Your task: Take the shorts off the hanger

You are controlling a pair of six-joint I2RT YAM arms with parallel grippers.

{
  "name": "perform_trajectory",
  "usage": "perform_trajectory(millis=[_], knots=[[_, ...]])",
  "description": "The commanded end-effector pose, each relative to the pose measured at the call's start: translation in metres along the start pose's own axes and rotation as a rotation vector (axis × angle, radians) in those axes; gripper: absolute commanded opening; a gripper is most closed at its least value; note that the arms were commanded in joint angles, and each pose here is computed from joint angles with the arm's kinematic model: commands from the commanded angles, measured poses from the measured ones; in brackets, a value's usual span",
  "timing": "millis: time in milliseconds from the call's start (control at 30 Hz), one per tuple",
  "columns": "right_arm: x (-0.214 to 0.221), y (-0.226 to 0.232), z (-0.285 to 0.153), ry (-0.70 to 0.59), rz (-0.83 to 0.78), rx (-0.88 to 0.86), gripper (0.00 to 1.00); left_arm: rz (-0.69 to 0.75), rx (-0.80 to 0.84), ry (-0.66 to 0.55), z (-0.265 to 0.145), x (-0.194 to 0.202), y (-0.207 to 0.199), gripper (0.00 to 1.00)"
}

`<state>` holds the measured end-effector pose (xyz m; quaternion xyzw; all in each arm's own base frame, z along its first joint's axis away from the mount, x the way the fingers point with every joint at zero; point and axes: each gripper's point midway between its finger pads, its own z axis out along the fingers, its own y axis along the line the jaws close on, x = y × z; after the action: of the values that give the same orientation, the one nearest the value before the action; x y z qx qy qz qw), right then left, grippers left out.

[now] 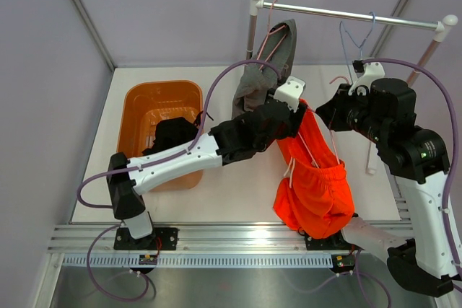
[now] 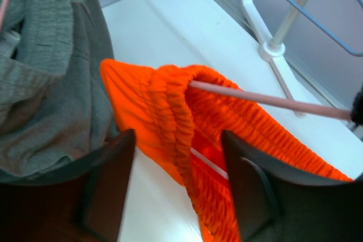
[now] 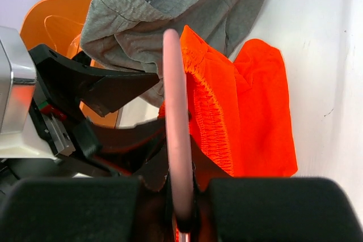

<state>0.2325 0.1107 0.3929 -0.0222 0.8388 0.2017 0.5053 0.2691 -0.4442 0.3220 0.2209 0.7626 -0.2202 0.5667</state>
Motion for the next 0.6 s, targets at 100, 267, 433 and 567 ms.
perform_trajectory(millis=[100,267,433,567], knots=[[-0.026,0.024,-0.025,-0.095,0.001,-0.104,0.0,-0.006,-0.089,-0.068,0.002,-0.031,0.012,0.29],[-0.029,0.028,-0.039,-0.108,-0.003,-0.126,0.0,0.005,-0.114,-0.042,0.009,-0.029,0.02,0.0],[-0.026,0.031,-0.05,-0.1,-0.012,-0.147,0.0,-0.004,-0.174,-0.066,0.007,-0.039,0.041,0.0],[-0.02,0.032,-0.057,-0.091,-0.023,-0.158,0.0,-0.014,-0.255,-0.103,0.003,-0.058,0.068,0.0]])
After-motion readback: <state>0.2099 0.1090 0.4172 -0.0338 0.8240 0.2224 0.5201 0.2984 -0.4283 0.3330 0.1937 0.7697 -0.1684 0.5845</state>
